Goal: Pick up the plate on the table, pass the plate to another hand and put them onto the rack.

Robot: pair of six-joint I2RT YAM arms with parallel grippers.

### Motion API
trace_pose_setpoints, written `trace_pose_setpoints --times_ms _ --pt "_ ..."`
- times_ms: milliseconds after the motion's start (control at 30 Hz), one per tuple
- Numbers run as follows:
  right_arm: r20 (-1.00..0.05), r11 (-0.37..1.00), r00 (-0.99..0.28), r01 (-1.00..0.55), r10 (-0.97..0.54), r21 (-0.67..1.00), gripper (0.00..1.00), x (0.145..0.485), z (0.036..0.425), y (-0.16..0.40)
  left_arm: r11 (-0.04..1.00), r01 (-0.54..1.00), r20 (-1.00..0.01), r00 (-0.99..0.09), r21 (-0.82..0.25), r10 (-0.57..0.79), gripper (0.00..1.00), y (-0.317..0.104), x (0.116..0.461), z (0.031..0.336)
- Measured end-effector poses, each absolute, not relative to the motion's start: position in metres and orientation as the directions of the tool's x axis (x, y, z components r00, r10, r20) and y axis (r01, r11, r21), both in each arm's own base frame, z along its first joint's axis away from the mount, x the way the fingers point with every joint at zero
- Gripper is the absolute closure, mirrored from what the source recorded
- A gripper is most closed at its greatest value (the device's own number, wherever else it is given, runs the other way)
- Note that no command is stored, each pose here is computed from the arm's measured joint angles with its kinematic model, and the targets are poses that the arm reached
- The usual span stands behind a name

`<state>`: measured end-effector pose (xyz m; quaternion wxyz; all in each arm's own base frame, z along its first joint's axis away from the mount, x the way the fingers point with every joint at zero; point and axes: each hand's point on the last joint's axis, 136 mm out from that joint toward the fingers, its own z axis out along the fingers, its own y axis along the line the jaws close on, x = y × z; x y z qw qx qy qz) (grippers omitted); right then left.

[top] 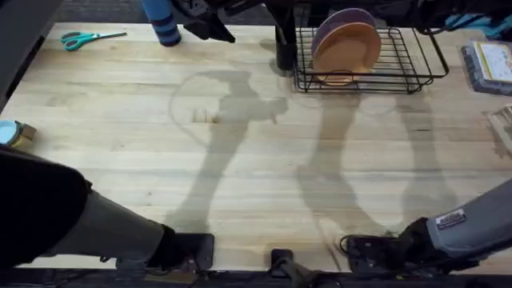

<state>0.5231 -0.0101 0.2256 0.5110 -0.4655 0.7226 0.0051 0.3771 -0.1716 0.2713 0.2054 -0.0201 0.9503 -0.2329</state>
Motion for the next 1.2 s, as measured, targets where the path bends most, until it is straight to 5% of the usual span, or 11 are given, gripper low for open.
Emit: trace_pose_setpoints --times_ms 167,367,400,667,1033,1133,1200 --pt "-0.755 0.586 -0.045 -0.662 -0.654 -0.468 0.749 0.519 0.240 -0.010 0.891 0.057 -0.380 -0.915 -0.451 -0.134 0.007 -0.172 0.377 0.271" --pt "-0.777 0.617 -0.070 -0.653 -0.626 -0.439 0.053 0.506 0.261 -0.007 0.896 0.051 -0.383 -0.914 -0.441 -0.136 0.006 -0.169 0.378 0.270" --pt "-0.778 0.618 -0.071 -0.654 -0.625 -0.436 0.016 0.502 0.265 -0.006 0.898 0.050 -0.384 -0.913 -0.438 -0.137 0.006 -0.169 0.378 0.270" --pt "-0.822 0.693 -0.143 -0.627 -0.551 -0.355 0.009 0.467 0.306 0.001 0.917 0.029 -0.405 -0.903 -0.397 -0.146 0.006 -0.161 0.382 0.268" --pt "-0.808 0.922 -0.507 -0.370 -0.301 -0.112 0.009 0.401 0.324 -0.021 0.959 -0.022 -0.458 -0.875 -0.284 -0.156 0.006 -0.138 0.390 0.266" --pt "-0.774 0.951 -0.581 -0.295 -0.251 -0.087 0.009 0.373 0.325 -0.027 0.967 -0.033 -0.496 -0.854 -0.251 -0.158 0.006 -0.128 0.389 0.275" --pt "-0.734 0.971 -0.649 -0.235 -0.198 -0.053 0.009 0.335 0.326 -0.027 0.973 -0.046 -0.581 -0.795 -0.228 -0.174 0.007 -0.113 0.379 0.308"
